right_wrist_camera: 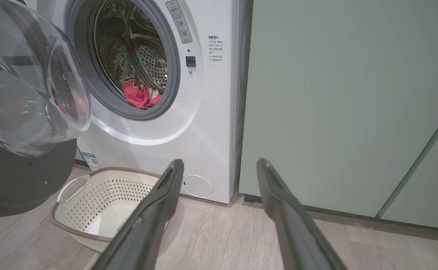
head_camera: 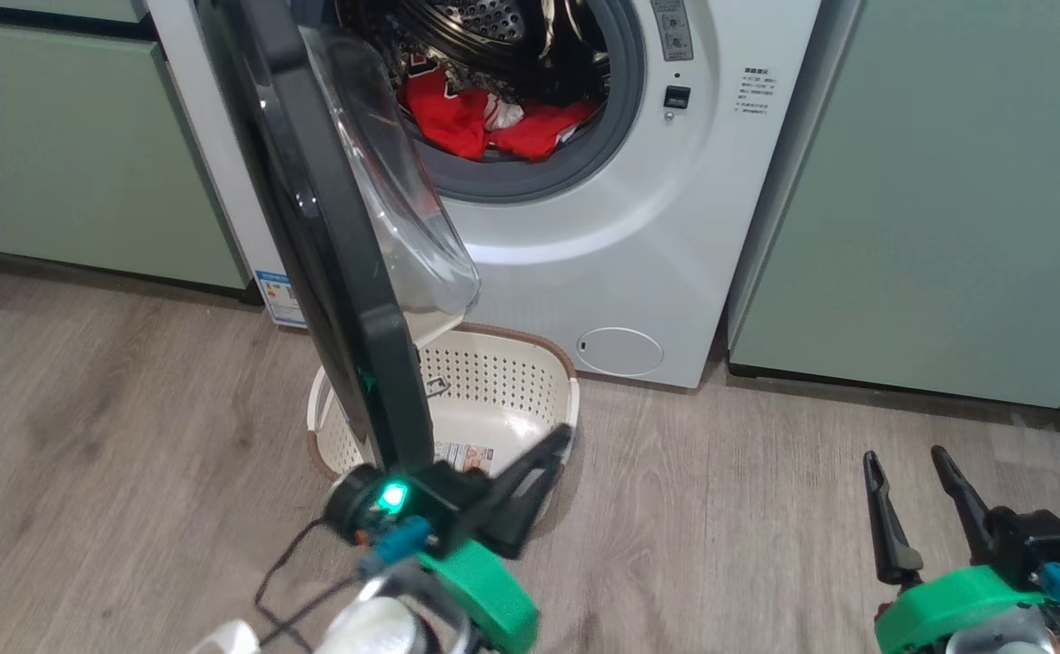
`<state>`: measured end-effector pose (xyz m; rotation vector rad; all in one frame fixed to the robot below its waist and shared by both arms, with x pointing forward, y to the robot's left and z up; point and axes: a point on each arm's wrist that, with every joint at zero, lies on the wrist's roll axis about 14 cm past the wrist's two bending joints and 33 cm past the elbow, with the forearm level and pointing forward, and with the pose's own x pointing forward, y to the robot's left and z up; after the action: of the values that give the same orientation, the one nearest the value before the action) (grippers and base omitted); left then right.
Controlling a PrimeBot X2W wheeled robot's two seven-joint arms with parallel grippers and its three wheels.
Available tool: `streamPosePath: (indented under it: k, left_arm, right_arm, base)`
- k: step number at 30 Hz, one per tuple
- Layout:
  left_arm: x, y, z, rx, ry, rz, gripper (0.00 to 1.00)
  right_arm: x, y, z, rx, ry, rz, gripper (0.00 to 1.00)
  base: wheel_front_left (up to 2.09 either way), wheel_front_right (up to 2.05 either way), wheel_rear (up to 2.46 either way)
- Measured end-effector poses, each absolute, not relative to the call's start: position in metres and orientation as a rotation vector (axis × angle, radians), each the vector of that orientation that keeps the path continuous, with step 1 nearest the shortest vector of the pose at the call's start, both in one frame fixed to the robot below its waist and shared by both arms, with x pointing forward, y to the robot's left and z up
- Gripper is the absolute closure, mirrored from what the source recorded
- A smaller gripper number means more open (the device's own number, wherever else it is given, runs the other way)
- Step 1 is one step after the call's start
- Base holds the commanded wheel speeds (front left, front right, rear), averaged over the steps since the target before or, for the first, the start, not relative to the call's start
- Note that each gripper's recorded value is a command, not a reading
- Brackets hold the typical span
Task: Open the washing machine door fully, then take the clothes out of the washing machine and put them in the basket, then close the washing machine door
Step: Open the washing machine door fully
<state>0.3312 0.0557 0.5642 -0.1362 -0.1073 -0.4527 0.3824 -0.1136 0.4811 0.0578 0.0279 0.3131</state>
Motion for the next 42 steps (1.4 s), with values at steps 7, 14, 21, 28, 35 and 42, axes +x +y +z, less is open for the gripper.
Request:
streamPosePath:
  k: [7, 14, 21, 28, 35, 42]
  left_arm:
    - [0.348, 0.097, 0.521, -0.125, -0.035, -0.295, 1.0]
    - [0.375, 0.122, 0.522, -0.105, -0.05, -0.196, 1.0]
    - [0.378, 0.134, 0.512, -0.13, -0.03, -0.124, 1.0]
    - [0.367, 0.167, 0.501, -0.14, -0.018, -0.007, 1.0]
    - [0.344, 0.24, 0.497, -0.115, -0.018, 0.185, 1.0]
    - [0.316, 0.295, 0.502, -0.112, -0.038, 0.344, 1.0]
  right_arm:
    - [0.384, -0.112, 0.478, 0.057, 0.036, 0.319, 0.0]
    - [0.383, -0.113, 0.474, 0.058, 0.048, 0.318, 0.0]
    - [0.384, -0.113, 0.472, 0.059, 0.054, 0.317, 0.0]
    - [0.389, -0.102, 0.47, 0.059, 0.062, 0.346, 0.0]
    - [0.394, -0.082, 0.469, 0.059, 0.067, 0.4, 0.0]
    - [0.398, -0.055, 0.469, 0.065, 0.072, 0.474, 0.0]
  base:
    - [0.0, 0.0, 0.0]
    - [0.0, 0.0, 0.0]
    - [0.0, 0.0, 0.0]
    - [0.0, 0.0, 0.0]
    - [0.0, 0.0, 0.0]
    - [0.0, 0.0, 0.0]
